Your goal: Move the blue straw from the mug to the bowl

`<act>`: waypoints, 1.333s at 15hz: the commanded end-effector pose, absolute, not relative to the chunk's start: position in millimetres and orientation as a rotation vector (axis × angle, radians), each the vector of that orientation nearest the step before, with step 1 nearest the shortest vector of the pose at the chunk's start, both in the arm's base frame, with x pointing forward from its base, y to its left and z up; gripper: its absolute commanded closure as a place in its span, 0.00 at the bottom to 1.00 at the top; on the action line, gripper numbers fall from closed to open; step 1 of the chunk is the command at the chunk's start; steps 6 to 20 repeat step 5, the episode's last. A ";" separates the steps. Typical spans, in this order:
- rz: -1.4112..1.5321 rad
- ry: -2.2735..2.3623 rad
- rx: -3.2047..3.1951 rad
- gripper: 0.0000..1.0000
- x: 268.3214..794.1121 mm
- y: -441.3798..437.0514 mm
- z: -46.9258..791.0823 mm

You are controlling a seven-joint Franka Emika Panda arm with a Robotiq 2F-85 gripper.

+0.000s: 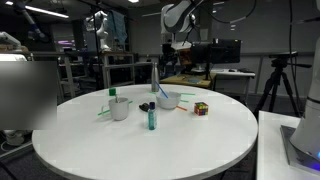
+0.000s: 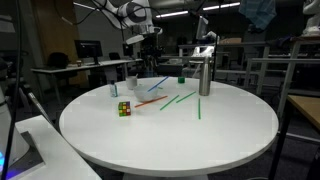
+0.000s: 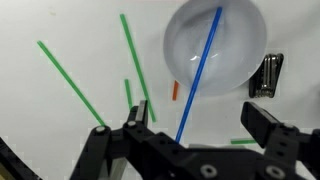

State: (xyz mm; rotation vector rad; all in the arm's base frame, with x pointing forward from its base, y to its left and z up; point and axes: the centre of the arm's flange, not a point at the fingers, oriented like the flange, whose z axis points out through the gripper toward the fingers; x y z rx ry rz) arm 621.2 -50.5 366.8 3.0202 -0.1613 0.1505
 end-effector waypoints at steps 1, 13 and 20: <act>0.017 -0.127 2.994 0.00 583.7 -47.3 406.5; 0.023 -0.138 2.991 0.00 587.2 -49.2 410.3; 0.023 -0.138 2.991 0.00 587.2 -49.2 410.3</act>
